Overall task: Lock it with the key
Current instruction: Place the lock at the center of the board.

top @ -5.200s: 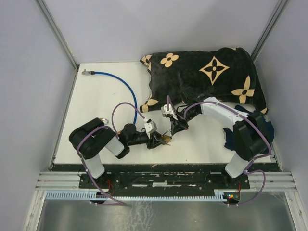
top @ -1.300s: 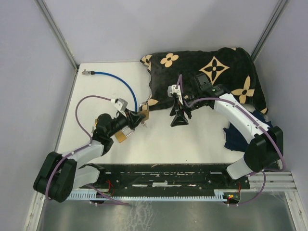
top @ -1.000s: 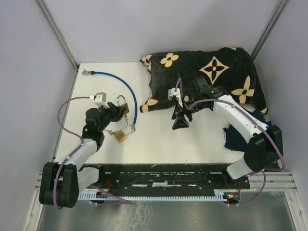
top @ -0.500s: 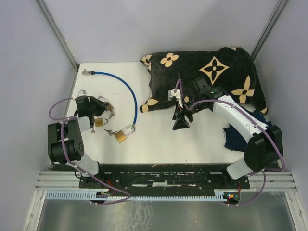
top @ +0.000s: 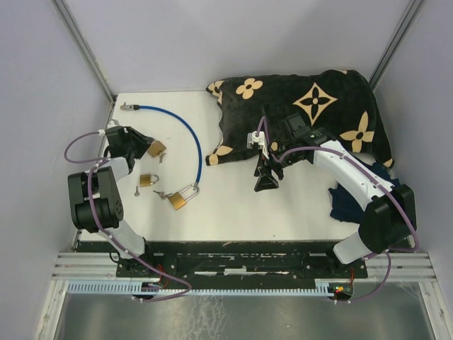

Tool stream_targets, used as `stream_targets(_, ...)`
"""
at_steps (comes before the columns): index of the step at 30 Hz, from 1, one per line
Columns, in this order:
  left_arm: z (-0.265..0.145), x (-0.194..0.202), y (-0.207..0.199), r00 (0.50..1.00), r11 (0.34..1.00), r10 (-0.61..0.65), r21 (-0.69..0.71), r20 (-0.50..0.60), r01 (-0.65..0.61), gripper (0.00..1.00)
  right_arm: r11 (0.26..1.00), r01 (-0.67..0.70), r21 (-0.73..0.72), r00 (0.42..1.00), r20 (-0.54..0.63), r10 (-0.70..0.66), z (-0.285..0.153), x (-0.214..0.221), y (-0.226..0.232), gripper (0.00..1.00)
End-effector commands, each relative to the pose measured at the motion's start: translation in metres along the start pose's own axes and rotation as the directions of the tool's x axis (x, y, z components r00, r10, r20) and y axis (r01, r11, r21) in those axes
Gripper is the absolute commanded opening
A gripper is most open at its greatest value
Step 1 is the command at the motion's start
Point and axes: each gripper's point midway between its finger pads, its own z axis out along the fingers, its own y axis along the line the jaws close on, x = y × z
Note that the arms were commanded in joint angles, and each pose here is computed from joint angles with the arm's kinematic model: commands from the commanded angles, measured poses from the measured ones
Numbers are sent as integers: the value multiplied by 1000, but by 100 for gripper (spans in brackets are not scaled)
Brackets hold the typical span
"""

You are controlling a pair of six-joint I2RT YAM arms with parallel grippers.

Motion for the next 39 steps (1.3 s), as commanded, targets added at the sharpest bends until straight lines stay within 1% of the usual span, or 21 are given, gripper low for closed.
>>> stream_targets(1,-8,-32,-5,994,997,67,-41,88,-63,50,999,47,18,999,17,-47,-4,-7,0,69)
stream_targets(7,-34,-65,-13,960,981,190,-89,206,-175,52,998,56,15,998,19,-57,-5,-8,1,69)
stream_targets(11,-41,-80,-22,934,967,254,-90,251,-238,54,998,66,11,998,21,-66,-6,-8,3,69)
stream_targets(13,-41,-87,-26,927,965,263,-87,266,-249,56,997,74,11,997,20,-74,-7,-9,5,69)
stream_targets(14,-38,-89,-28,926,964,267,-82,268,-254,59,997,78,12,997,18,-78,-8,-9,5,69)
stream_targets(19,-28,-94,-31,930,967,253,-72,265,-243,62,995,97,21,995,16,-97,-11,-9,6,69)
stream_targets(27,-33,-77,-32,941,964,263,-32,214,-263,63,993,115,16,993,12,-115,-13,-9,9,69)
stream_targets(31,-41,-66,-43,952,967,245,32,182,-254,64,993,119,11,993,12,-119,-12,-8,10,69)
stream_targets(34,-51,-55,-58,958,961,244,92,152,-260,66,993,120,8,993,10,-120,-12,-8,10,70)
stream_targets(37,-60,-39,-78,943,940,304,117,138,-320,67,993,121,7,993,10,-121,-12,-8,10,70)
stream_targets(39,-66,-24,-91,919,915,372,113,132,-387,67,993,122,8,992,10,-122,-12,-8,10,70)
